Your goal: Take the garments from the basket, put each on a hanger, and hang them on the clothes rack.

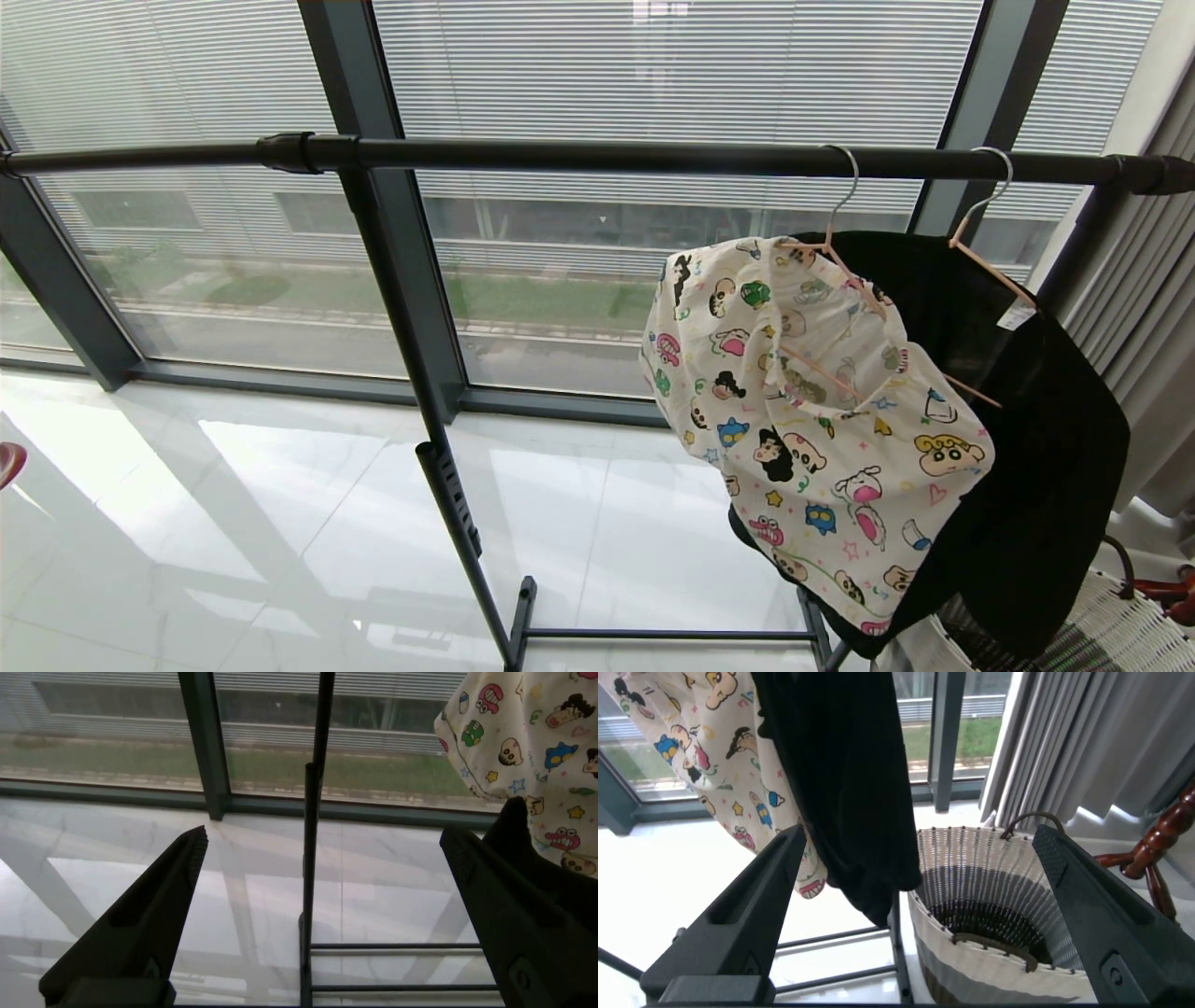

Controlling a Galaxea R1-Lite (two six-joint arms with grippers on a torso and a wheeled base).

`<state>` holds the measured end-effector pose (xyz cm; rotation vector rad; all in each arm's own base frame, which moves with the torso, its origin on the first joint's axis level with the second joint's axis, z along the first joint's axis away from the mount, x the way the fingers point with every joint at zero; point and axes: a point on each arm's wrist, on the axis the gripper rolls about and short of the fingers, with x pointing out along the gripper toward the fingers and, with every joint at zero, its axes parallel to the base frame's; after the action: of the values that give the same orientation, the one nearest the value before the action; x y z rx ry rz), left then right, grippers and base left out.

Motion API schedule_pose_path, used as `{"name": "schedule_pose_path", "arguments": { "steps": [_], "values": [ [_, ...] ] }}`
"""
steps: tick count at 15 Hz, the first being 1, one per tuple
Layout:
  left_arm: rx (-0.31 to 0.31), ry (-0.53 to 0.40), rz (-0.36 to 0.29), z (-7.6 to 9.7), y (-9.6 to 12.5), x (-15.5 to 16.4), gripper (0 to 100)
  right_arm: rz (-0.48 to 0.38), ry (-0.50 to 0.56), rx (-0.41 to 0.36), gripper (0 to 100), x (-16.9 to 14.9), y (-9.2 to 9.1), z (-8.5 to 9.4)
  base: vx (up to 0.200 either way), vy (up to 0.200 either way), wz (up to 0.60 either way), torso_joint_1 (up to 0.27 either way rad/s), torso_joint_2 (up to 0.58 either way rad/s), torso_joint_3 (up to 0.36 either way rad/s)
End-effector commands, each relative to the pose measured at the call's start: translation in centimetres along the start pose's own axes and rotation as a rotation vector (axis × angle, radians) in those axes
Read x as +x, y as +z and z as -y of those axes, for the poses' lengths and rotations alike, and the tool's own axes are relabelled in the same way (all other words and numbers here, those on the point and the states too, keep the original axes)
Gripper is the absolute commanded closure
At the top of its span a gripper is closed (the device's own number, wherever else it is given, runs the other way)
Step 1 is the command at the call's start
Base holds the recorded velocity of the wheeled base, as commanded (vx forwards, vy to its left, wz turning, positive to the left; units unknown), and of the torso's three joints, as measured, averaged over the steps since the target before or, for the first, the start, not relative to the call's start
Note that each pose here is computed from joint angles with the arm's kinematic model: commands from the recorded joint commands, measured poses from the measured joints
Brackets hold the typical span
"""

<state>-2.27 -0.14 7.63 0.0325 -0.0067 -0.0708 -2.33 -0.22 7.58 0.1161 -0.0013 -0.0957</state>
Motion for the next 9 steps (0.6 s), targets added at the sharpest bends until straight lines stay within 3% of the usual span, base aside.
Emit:
{"name": "schedule_pose_path", "arguments": {
  "steps": [1, 9],
  "values": [
    [0.0, 0.0, 0.001, 0.0, 0.0, 0.0, 0, 0.0, 0.0, 0.0, 0, 0.0, 0.0, 0.0, 0.0, 0.0, 0.0, 0.0, 0.0, 0.0],
    [0.0, 0.0, 0.001, 0.0, 0.0, 0.0, 0, 0.0, 0.0, 0.0, 0, 0.0, 0.0, 0.0, 0.0, 0.0, 0.0, 0.0, 0.0, 0.0]
  ]
}}
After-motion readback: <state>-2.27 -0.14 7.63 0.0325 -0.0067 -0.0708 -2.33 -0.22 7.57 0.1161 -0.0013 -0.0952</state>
